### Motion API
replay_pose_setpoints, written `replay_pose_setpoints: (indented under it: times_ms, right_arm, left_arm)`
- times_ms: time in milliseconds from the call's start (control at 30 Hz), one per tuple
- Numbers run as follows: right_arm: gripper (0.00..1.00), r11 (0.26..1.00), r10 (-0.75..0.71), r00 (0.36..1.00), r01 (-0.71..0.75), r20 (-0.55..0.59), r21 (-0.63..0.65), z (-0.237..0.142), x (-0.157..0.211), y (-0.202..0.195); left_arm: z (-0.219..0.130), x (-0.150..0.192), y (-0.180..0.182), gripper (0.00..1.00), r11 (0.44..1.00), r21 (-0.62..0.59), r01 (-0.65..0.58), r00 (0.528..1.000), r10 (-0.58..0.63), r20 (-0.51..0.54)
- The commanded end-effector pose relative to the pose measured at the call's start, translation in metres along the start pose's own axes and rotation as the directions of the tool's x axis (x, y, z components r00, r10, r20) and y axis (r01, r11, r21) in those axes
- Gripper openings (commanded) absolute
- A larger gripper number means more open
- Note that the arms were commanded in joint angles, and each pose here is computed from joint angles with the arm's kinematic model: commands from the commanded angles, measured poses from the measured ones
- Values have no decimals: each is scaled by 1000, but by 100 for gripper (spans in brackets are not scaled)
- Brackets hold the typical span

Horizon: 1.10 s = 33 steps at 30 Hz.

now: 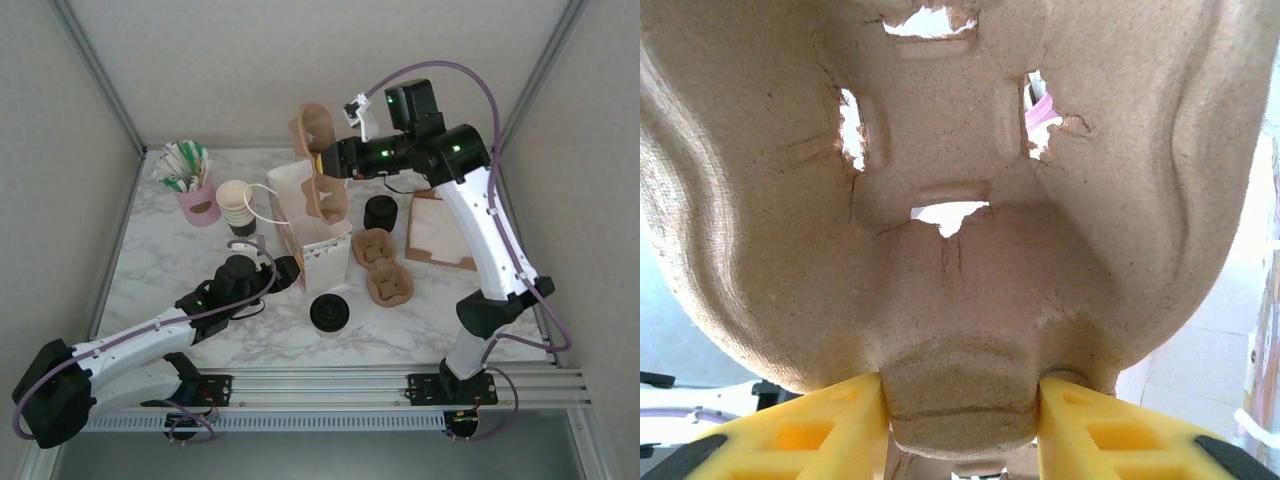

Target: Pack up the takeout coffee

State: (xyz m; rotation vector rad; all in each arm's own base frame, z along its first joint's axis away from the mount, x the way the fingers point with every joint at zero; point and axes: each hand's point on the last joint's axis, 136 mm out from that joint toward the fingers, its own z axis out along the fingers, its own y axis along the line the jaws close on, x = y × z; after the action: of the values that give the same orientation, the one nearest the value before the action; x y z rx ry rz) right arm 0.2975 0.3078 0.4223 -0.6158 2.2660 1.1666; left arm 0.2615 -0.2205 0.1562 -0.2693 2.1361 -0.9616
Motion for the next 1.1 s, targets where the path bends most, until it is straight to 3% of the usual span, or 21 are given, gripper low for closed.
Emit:
replay_pose_setpoints:
  times_ms: [0,500,1067]
  right_arm:
    - [40,1000,-8,1000,8,-26,0,7,0,1]
    - [39,980,-32,983,67,-182,187,61,20,-44]
    - [38,927,-1,964,101,-267,361,91,41,-79]
  left_arm:
    - [-6,-2,-2,68,1000,3,4,1000,-4,18]
    - [-71,-51,8,73,997,-75,-27,979,42,200]
    - [-73,-57,11,73,995,-94,-32,975,52,215]
